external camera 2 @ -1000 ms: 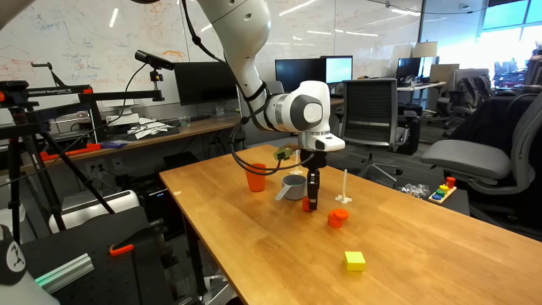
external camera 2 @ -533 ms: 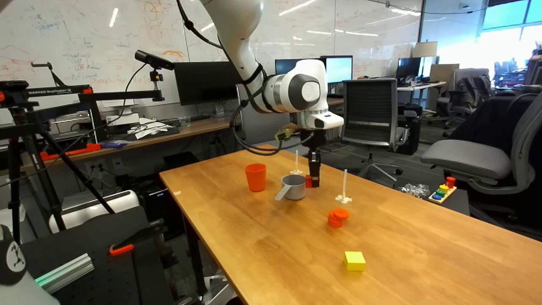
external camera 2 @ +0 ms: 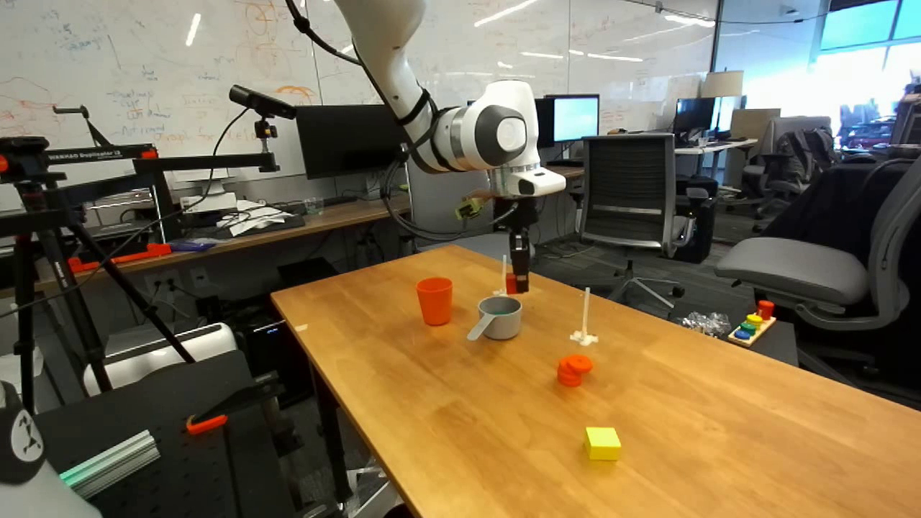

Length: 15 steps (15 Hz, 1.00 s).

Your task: Remove the orange cup from the grey cup, then put the green, yellow, and orange blocks inside the grey cup

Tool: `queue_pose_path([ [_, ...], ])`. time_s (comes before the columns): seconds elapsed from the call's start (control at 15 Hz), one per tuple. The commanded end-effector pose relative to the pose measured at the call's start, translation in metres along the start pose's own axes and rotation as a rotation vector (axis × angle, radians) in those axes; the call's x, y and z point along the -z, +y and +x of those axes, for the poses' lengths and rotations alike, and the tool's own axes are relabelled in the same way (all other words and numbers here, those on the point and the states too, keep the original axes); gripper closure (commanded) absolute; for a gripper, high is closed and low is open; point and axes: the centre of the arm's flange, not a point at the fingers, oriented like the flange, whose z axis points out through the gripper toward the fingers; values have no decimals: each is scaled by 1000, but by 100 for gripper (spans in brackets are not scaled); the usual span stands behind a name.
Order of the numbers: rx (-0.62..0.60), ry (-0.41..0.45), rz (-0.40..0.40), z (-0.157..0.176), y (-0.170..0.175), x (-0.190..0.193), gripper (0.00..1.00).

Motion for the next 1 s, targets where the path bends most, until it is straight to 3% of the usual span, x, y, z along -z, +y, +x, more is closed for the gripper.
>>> queue_pose_path([
  [0.0,12,-31,8,-16,0,3,88],
  [0.13,18,-39,7,-21,0,0,87],
  [0.2,19,-47,6,-23,1,-2,42],
  [0.33,22,-50,-1,-25,3,-2,36],
  [0.6,15,-16,-28,-18,11,5,4],
  [0.93,-31,43,-58,12,45,22,0],
])
